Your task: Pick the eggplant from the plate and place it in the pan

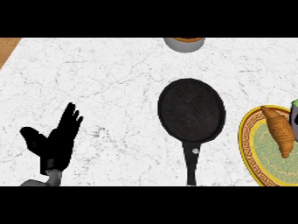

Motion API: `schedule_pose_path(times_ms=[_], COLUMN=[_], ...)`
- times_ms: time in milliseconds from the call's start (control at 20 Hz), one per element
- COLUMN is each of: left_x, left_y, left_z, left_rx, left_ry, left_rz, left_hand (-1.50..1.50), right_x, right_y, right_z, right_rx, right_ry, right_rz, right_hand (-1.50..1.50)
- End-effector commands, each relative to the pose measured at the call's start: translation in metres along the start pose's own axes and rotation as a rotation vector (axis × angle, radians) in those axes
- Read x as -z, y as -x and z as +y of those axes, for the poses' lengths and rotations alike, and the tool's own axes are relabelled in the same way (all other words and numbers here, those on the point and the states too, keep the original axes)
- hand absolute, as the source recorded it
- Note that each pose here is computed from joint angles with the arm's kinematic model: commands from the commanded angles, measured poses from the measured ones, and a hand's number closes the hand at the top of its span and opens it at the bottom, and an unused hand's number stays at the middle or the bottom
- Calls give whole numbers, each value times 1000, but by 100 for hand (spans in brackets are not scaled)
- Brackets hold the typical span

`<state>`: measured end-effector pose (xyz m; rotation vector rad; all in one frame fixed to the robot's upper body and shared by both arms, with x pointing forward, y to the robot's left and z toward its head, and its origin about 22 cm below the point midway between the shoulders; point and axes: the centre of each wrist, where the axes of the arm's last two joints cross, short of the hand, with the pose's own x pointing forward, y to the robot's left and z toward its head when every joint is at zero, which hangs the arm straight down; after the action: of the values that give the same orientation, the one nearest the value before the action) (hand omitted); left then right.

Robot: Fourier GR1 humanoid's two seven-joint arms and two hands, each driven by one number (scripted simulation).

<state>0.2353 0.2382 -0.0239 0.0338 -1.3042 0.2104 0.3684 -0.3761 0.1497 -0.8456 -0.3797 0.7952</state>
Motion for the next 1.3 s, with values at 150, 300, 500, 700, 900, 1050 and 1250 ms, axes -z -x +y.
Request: schedule_pose_path(times_ms=[150, 300, 500, 700, 900, 1050, 1250], left_x=[-2, 8, -3, -5, -16, -6, -2], left_y=[21, 12, 22, 22, 24, 23, 19], left_z=[-4, 5, 9, 1, 15, 13, 22], left_rx=[-14, -2, 7, -11, -12, -25, -12], left_ry=[-22, -20, -50, -40, -46, -60, -56], left_rz=[63, 50, 70, 67, 79, 56, 58], left_hand=[0, 0, 0, 0, 0, 0, 0], right_x=[35, 46, 43, 53, 52, 60, 66], right_y=[-12, -11, -26, -15, -5, -18, -6], right_z=[2, 12, 4, 2, -6, 27, 36], right_rx=[-114, -185, -210, -203, -196, -173, -192], right_ry=[-101, -211, -356, -372, -296, -306, -240], right_rz=[24, 92, 76, 82, 68, 17, 13], right_hand=[-150, -150, -150, -150, -150, -150, -150])
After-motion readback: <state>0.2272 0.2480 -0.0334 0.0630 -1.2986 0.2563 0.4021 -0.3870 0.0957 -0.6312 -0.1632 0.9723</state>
